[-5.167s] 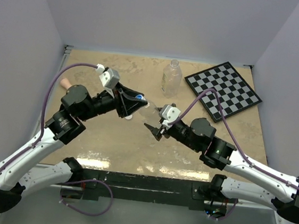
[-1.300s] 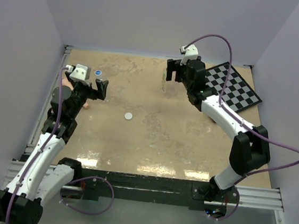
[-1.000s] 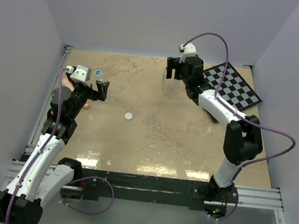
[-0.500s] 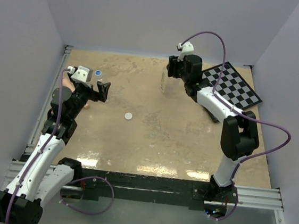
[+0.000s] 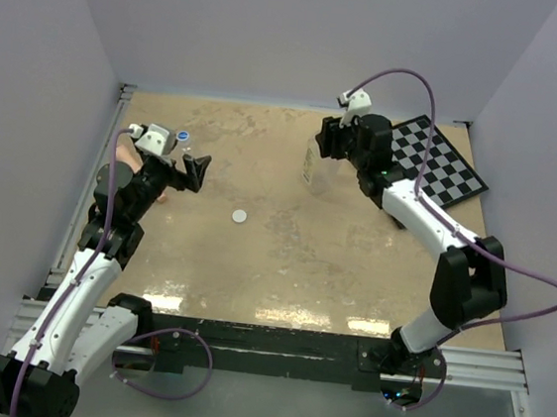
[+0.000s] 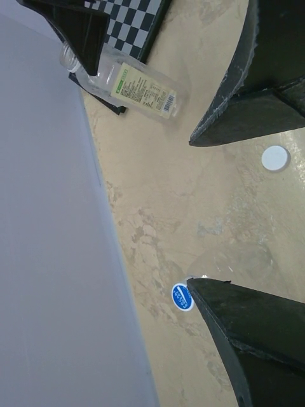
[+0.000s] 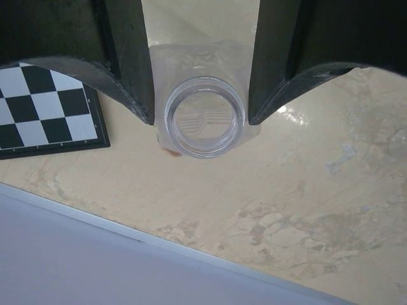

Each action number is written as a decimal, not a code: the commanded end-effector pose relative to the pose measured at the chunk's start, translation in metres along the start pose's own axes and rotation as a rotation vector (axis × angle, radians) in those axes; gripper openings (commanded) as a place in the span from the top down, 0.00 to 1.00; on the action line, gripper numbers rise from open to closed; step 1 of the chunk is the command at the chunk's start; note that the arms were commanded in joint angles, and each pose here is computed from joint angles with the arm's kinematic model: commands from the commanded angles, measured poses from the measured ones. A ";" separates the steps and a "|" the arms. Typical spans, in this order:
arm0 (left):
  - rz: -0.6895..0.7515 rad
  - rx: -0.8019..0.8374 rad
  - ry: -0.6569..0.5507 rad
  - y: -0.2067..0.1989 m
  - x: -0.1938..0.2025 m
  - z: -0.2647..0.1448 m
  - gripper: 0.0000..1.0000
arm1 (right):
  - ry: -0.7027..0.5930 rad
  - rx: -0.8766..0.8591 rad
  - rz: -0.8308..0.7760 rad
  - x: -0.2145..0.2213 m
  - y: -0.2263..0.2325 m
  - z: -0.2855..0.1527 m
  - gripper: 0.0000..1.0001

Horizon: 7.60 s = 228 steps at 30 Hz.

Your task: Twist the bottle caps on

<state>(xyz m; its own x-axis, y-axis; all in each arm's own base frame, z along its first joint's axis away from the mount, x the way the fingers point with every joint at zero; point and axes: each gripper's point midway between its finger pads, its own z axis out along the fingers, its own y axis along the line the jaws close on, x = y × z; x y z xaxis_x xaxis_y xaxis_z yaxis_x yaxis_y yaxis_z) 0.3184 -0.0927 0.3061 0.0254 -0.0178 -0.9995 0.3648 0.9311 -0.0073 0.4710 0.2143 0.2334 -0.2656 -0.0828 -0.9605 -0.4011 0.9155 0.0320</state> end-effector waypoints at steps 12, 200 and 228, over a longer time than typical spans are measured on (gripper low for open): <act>0.056 0.328 -0.056 -0.084 0.004 0.002 0.11 | -0.076 -0.177 -0.038 -0.010 0.075 -0.103 0.99; -0.156 0.587 -0.337 -0.227 0.104 0.037 0.11 | 0.041 -0.316 0.009 0.042 0.124 -0.119 0.34; -0.195 0.539 -0.480 -0.226 0.072 0.058 0.13 | 0.035 -0.387 0.081 0.046 0.131 -0.137 0.88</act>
<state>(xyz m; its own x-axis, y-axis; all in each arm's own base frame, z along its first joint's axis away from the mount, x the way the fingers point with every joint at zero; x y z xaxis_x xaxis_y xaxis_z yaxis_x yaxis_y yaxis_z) 0.2882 -0.3272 0.0846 -0.1351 -0.0067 -0.9908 0.7860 0.6081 -0.1113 0.2991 0.2721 0.2378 -0.2863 -0.0514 -0.9568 -0.6559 0.7384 0.1566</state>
